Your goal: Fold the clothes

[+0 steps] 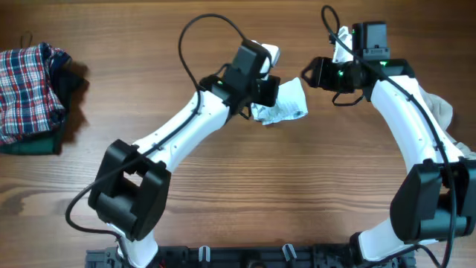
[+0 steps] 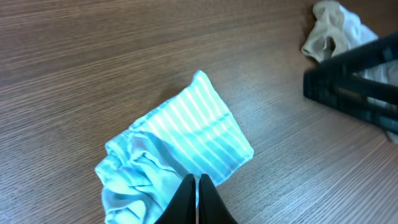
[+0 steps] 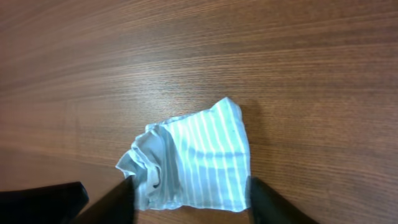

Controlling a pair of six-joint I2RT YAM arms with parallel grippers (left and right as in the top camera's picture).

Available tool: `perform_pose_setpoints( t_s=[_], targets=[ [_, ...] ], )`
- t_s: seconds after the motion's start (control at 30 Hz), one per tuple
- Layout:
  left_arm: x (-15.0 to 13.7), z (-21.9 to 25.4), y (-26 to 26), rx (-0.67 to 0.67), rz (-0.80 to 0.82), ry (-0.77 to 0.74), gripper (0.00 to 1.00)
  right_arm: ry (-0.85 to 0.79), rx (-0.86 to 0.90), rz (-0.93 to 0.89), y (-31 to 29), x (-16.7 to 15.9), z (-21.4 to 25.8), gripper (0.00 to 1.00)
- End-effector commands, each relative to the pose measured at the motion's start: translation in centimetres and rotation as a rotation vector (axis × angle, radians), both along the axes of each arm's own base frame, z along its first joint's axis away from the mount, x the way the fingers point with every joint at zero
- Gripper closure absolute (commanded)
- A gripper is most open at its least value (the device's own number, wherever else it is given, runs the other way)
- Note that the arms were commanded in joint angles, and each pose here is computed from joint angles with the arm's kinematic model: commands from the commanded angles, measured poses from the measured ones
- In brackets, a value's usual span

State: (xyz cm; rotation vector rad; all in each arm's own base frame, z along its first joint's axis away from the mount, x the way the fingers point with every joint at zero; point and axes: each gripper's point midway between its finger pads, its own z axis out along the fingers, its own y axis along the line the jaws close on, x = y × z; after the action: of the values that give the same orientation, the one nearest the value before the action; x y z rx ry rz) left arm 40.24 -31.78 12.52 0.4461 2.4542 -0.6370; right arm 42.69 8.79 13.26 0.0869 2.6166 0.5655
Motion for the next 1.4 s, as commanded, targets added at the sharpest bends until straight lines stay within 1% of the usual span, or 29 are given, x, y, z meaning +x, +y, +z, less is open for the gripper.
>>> perform_pose_setpoints(
  t_s=[0.0,0.07,0.2,0.3,0.37,0.43,0.5,0.67,0.8,0.97,1.07,1.13,1.3,1.37],
  targets=[
    [0.1,-2.1,-0.3,0.065,-0.012,-0.015,0.96,0.038,-0.059,-0.028,-0.7,-0.4,-1.9,0.95],
    [0.1,-3.1,-0.4,0.075,-0.015,-0.001,0.96,0.068,-0.122,-0.062,-1.8,-0.3,-3.5,0.95],
    [0.2,-5.3,-0.7,0.091,-0.019,0.022,0.96,0.129,-0.128,-0.053,-1.7,-0.4,-6.1,0.96],
    [0.5,-4.7,-2.2,0.026,-0.055,0.0,0.96,0.142,-0.131,-0.051,-1.8,-0.5,-6.6,0.96],
    [0.6,-4.4,-2.5,0.014,-0.059,-0.013,0.96,0.139,-0.133,-0.046,-1.8,-0.5,-6.6,0.96],
    [0.3,-5.3,-2.7,0.022,-0.06,0.008,0.96,0.138,-0.134,-0.046,-1.8,-0.4,-6.6,0.96],
    [-1.0,-7.3,-4.0,0.044,-0.093,0.035,0.96,0.136,-0.137,-0.038,-1.8,-0.5,-6.6,0.96],
    [-1.6,-8.8,-3.5,0.085,-0.098,0.07,0.96,0.137,-0.141,-0.03,-1.8,-0.5,-6.6,0.96],
    [-1.4,-10.0,-0.8,0.209,-0.025,0.081,0.96,0.137,-0.142,-0.03,-1.8,-0.5,-6.7,0.96],
    [-2.1,-8.5,-0.4,0.222,-0.025,0.08,0.96,0.137,-0.154,-0.036,-2.0,-0.5,-6.7,0.96],
    [-1.8,-8.3,1.2,0.29,0.021,0.064,0.96,0.14,-0.155,-0.036,-2.0,-0.6,-6.7,0.96],
    [-1.8,-8.5,1.6,0.311,0.031,0.064,0.96,0.14,-0.155,-0.036,-2.0,-0.6,-6.7,0.96],
    [-1.1,-5.8,1.9,0.299,0.059,0.004,0.96,0.141,-0.155,-0.036,-2.0,-0.6,-6.7,0.96],
    [-1.1,-5.8,1.9,0.298,0.059,0.002,0.96,0.144,-0.155,-0.036,-2.0,-0.7,-6.8,0.96]
  ],
)
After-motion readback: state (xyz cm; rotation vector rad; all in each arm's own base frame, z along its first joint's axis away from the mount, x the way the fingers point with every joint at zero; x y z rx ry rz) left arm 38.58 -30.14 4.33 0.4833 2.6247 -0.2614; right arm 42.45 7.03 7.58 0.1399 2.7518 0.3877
